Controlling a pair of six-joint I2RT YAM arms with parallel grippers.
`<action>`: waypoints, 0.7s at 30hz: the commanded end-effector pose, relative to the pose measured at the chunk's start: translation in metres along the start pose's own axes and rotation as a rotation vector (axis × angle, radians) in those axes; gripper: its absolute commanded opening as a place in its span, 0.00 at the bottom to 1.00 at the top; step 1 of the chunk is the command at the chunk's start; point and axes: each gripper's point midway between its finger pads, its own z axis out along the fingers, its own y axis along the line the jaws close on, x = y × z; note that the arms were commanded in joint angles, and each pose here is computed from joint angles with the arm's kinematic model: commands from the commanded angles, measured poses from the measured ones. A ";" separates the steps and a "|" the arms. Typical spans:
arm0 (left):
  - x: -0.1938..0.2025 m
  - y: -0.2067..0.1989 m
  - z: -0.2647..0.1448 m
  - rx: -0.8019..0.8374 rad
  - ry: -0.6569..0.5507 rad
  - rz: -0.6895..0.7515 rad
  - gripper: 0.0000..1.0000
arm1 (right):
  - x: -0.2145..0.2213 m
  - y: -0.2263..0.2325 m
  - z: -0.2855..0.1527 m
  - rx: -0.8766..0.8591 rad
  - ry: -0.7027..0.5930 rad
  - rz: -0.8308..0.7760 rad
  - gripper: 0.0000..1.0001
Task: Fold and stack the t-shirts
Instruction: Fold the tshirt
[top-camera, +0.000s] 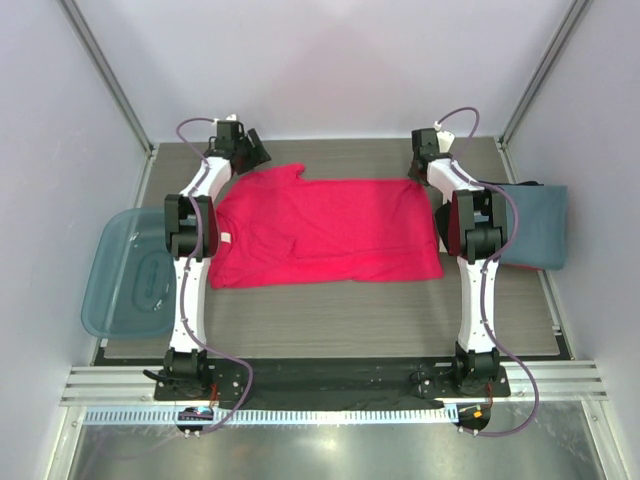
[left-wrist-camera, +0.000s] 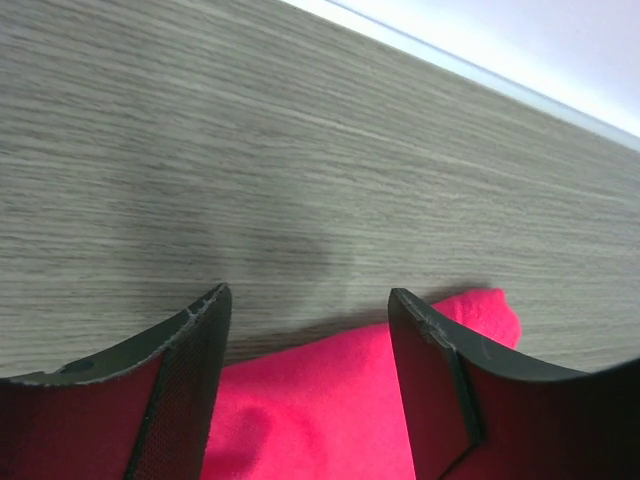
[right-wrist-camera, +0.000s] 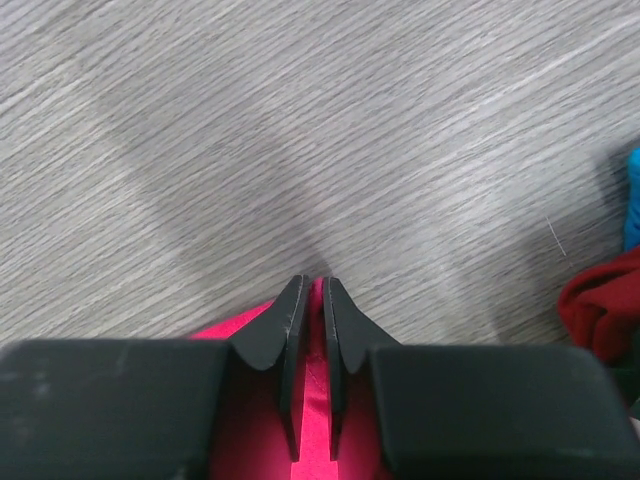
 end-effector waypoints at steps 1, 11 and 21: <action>0.010 -0.005 -0.010 0.029 0.063 0.028 0.65 | -0.025 0.007 -0.006 -0.021 -0.052 0.014 0.15; 0.016 -0.005 -0.031 0.026 0.099 0.138 0.38 | -0.026 0.012 -0.008 -0.041 -0.034 0.012 0.11; -0.006 -0.024 -0.048 0.066 0.039 0.144 0.00 | -0.037 0.016 -0.016 -0.054 -0.042 0.018 0.01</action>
